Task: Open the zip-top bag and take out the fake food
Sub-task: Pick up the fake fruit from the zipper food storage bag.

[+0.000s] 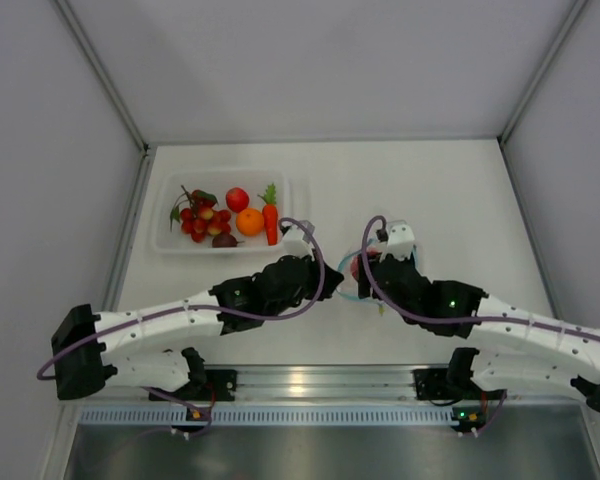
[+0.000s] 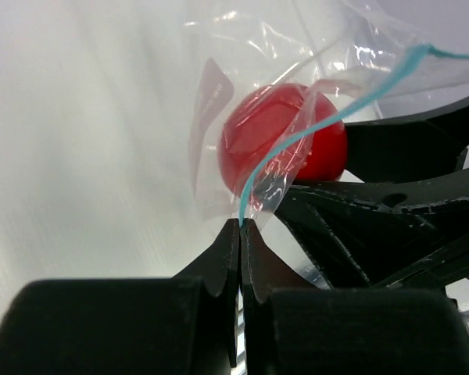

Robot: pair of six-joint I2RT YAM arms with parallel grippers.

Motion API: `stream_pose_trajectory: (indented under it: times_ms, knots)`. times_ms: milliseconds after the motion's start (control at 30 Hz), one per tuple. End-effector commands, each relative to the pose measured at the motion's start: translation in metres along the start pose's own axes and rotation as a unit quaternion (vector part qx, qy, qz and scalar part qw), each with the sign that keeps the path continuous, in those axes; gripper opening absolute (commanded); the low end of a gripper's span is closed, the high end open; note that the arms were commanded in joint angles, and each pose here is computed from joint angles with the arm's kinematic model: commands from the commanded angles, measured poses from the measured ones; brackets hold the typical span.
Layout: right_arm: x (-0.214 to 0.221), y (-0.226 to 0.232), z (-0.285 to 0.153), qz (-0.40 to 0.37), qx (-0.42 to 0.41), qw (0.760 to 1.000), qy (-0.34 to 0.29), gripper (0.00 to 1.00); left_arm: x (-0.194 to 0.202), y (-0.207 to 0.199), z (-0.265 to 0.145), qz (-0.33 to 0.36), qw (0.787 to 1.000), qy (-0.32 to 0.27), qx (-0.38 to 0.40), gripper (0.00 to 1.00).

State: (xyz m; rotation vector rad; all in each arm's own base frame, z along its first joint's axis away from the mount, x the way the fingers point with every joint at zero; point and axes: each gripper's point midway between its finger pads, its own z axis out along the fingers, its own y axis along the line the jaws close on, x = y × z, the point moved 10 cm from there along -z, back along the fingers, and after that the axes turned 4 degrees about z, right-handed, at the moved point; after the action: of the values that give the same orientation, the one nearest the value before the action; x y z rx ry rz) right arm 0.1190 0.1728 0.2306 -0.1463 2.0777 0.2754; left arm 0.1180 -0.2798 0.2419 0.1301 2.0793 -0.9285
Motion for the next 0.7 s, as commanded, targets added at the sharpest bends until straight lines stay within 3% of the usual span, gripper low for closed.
stream_pose_trajectory:
  times_ms: [0,400,667]
  knots:
    - [-0.012,-0.002,-0.015,0.018,-0.012,1.000,-0.012,0.17,-0.003,0.010,-0.009,-0.006,0.999,-0.027,-0.032,0.00]
    - [-0.010,0.007,-0.035,0.051,-0.210,0.975,-0.041,0.17,0.003,0.030,-0.007,-0.024,0.993,-0.059,-0.096,0.00]
    - [-0.017,0.009,-0.049,0.050,-0.281,0.957,-0.062,0.16,0.001,0.030,-0.006,-0.027,0.992,-0.068,-0.104,0.00]
